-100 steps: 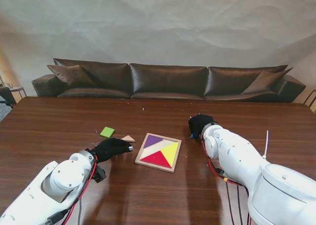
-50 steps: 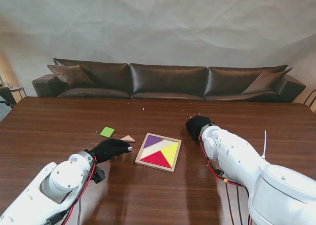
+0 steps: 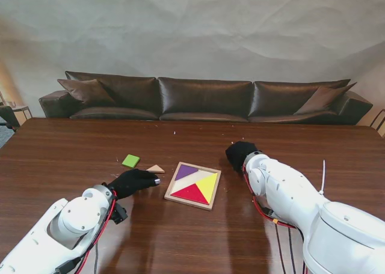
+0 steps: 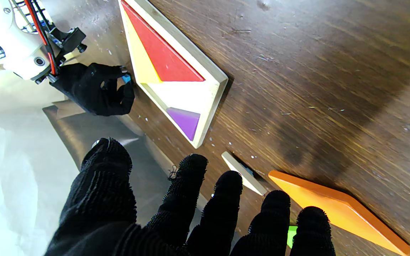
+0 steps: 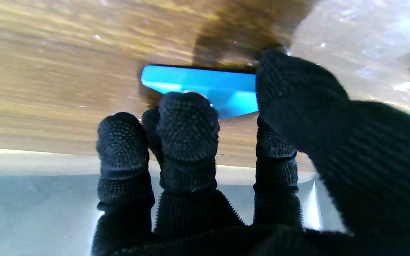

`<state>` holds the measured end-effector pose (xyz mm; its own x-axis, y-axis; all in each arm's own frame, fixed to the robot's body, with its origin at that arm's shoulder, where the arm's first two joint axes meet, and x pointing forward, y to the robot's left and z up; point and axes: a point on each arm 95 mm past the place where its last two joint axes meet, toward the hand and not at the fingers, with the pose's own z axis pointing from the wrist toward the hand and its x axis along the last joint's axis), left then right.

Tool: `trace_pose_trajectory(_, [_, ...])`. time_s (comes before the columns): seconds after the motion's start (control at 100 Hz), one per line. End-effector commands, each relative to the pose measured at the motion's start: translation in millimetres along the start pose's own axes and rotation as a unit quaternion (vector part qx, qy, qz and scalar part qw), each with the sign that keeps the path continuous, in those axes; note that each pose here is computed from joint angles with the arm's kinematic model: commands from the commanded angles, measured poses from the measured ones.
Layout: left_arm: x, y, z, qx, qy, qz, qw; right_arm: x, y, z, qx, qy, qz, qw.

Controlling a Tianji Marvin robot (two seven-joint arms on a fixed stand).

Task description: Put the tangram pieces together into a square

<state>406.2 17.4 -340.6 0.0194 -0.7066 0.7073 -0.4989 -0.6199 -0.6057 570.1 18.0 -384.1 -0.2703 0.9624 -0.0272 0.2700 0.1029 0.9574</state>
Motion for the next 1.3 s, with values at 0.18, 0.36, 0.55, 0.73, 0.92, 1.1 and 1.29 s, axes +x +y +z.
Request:
trace_pose_trajectory(0.18, [0.3, 4.9, -1.5, -0.009, -0.002, -0.004, 0.9999, -9.7, -53.3, -19.6, 0.066, -0.010, -0.004, 0.9977])
trace_pose_trajectory(0.36, [0.7, 4.5, -0.3, -0.012, -0.001, -0.003, 0.9999, -9.4, -51.2, -19.2, 0.057, -0.008, -0.005, 0.9983])
trace_pose_trajectory(0.55, [1.2, 3.4, 1.3, -0.014, 0.001, -0.001, 0.9999, -7.4, -45.9, -17.9, 0.034, -0.007, -0.002, 0.9994])
trace_pose_trajectory(0.73, [1.2, 3.2, 2.1, -0.018, 0.000, 0.000, 0.9998, -6.9, -39.8, -16.2, 0.017, -0.009, -0.002, 0.9998])
trace_pose_trajectory(0.92, [1.5, 3.1, 3.6, -0.020, 0.000, 0.000, 0.9998, -11.3, -34.1, -15.0, 0.009, -0.015, 0.000, 0.9999])
trace_pose_trajectory(1.1, [2.5, 4.0, 5.7, -0.022, 0.002, -0.002, 0.9998, -17.5, -30.2, -14.3, 0.011, -0.024, -0.001, 0.9996])
trace_pose_trajectory(1.29, [3.4, 3.9, 7.4, -0.026, 0.003, -0.001, 0.9997, -24.7, -27.1, -14.6, 0.011, -0.033, -0.006, 0.9994])
